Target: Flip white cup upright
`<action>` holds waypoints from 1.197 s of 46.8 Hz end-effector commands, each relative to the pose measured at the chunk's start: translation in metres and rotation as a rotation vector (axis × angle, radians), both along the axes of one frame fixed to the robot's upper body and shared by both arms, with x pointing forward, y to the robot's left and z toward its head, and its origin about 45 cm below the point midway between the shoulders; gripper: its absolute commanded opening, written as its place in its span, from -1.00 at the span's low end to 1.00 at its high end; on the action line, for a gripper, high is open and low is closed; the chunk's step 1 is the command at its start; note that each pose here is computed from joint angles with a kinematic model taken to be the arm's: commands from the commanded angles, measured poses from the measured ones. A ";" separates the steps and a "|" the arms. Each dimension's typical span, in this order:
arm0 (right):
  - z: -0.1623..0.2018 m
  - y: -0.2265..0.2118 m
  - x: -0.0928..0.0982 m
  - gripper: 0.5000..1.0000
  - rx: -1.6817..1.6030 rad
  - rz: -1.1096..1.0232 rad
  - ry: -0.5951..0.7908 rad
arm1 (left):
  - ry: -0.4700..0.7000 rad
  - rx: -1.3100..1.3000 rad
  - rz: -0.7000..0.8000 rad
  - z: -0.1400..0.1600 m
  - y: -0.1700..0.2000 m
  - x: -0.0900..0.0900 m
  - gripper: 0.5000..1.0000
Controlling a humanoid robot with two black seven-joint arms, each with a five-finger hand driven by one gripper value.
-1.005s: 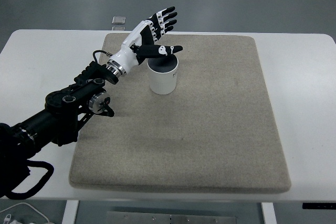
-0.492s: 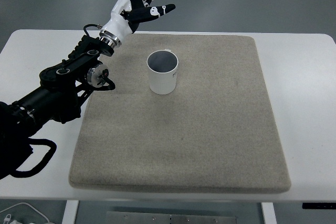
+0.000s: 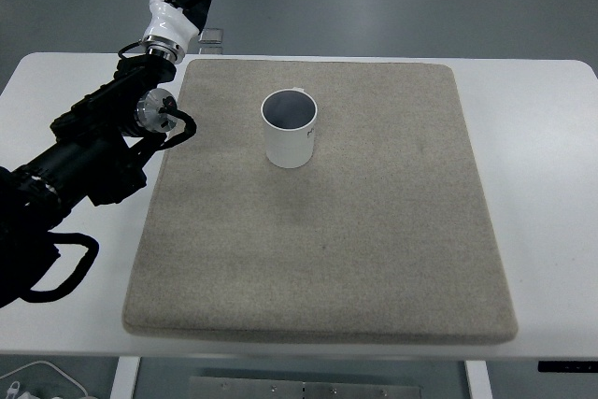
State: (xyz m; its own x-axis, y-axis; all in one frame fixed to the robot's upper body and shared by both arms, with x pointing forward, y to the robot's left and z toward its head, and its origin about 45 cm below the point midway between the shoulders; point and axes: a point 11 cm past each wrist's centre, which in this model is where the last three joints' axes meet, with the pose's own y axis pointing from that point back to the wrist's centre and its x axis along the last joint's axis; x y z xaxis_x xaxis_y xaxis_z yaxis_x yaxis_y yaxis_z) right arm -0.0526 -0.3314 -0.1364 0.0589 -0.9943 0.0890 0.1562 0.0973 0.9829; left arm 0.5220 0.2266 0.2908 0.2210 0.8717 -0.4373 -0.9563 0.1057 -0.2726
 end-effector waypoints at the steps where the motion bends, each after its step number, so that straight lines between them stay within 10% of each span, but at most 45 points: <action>1: 0.000 0.000 0.000 0.72 0.000 0.002 0.000 | 0.096 -0.021 -0.016 -0.012 0.001 0.002 0.96; 23: 0.000 0.000 0.002 0.72 0.000 0.002 -0.003 | 0.390 -0.259 -0.065 -0.050 0.006 0.001 0.98; 56: 0.000 0.000 0.002 0.72 0.000 0.002 -0.003 | 0.388 -0.490 -0.043 -0.060 0.022 -0.003 0.99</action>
State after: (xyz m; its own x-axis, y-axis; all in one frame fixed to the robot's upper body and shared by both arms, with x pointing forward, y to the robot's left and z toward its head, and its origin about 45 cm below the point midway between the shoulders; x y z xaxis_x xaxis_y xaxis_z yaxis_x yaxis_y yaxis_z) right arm -0.0507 -0.3314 -0.1365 0.0609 -0.9942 0.0892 0.1527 0.0976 0.9834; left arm 0.5194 0.2479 0.2319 0.0018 0.5423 -0.8402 -0.9931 0.0994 0.0620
